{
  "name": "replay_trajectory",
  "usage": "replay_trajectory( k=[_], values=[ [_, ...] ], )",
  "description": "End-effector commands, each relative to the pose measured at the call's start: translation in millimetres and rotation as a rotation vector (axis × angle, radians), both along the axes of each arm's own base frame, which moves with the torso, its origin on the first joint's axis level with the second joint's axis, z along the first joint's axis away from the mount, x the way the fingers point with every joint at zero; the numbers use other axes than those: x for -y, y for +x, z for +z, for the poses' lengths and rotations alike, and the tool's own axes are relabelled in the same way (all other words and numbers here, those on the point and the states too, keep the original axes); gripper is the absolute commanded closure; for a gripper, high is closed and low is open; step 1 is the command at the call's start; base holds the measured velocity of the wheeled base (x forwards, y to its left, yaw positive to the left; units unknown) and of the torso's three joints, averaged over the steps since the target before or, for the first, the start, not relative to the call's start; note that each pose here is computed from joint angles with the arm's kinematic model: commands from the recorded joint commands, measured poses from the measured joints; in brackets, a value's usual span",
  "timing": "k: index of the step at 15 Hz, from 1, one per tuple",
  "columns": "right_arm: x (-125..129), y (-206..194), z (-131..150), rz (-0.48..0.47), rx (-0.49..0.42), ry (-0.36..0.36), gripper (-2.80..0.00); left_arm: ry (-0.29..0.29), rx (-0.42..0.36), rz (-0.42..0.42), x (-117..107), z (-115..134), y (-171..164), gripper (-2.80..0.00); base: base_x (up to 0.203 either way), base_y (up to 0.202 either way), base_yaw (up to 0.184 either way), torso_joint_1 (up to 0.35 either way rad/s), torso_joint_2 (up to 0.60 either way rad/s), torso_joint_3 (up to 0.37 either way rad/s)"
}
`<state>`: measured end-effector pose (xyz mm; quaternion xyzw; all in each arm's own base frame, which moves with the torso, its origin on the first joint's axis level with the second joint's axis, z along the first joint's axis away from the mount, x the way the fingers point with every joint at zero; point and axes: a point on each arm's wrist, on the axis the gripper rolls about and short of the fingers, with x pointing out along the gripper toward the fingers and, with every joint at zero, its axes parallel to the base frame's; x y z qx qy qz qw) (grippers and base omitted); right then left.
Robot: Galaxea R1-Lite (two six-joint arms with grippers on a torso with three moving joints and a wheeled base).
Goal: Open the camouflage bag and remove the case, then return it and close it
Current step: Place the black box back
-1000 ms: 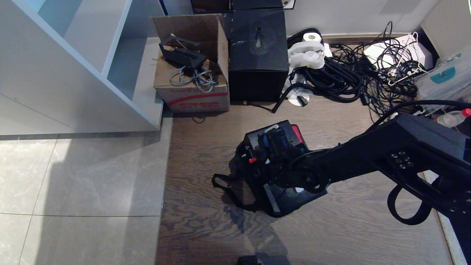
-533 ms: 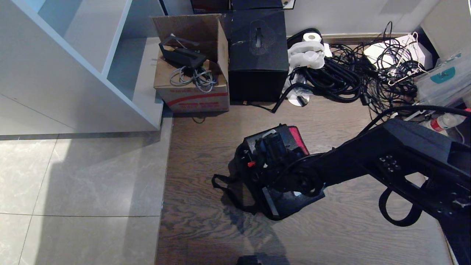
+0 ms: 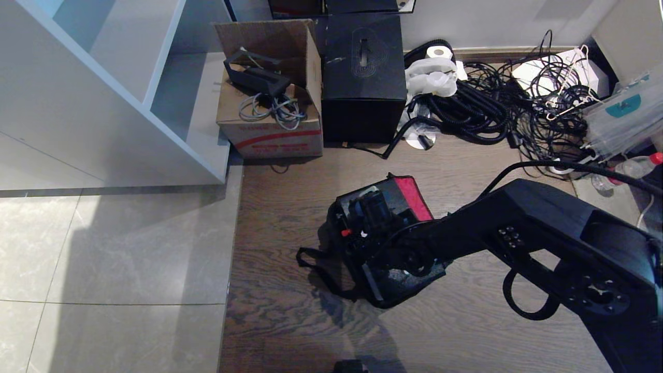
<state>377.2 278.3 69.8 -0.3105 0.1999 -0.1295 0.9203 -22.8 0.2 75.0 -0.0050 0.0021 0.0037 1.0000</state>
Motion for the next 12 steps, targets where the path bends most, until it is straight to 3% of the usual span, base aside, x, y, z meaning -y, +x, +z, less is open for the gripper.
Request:
replay_trajectory(
  k=[1,10,11,12],
  values=[
    [-6.5,5.5,-15.7,0.003,-0.012,-0.017,0.00,-0.001,0.000,0.000,0.0,0.0,0.0,0.00,0.000,0.000,0.000,0.000,0.00,0.000],
    [-21.1,22.6,-50.4,0.054,-0.022,-0.050,0.00,-0.001,0.000,0.000,0.0,0.0,0.0,0.00,0.000,0.000,0.000,0.000,0.00,0.000],
    [-21.8,23.5,-53.1,0.056,-0.026,-0.052,-2.80,-0.001,0.000,0.000,0.0,0.0,0.0,0.00,0.000,0.000,0.000,0.000,0.00,0.000],
    [-22.2,24.0,-55.2,0.057,-0.028,-0.053,-2.80,-0.001,0.000,0.000,0.0,0.0,0.0,0.00,0.000,0.000,0.000,0.000,0.00,0.000]
  ],
)
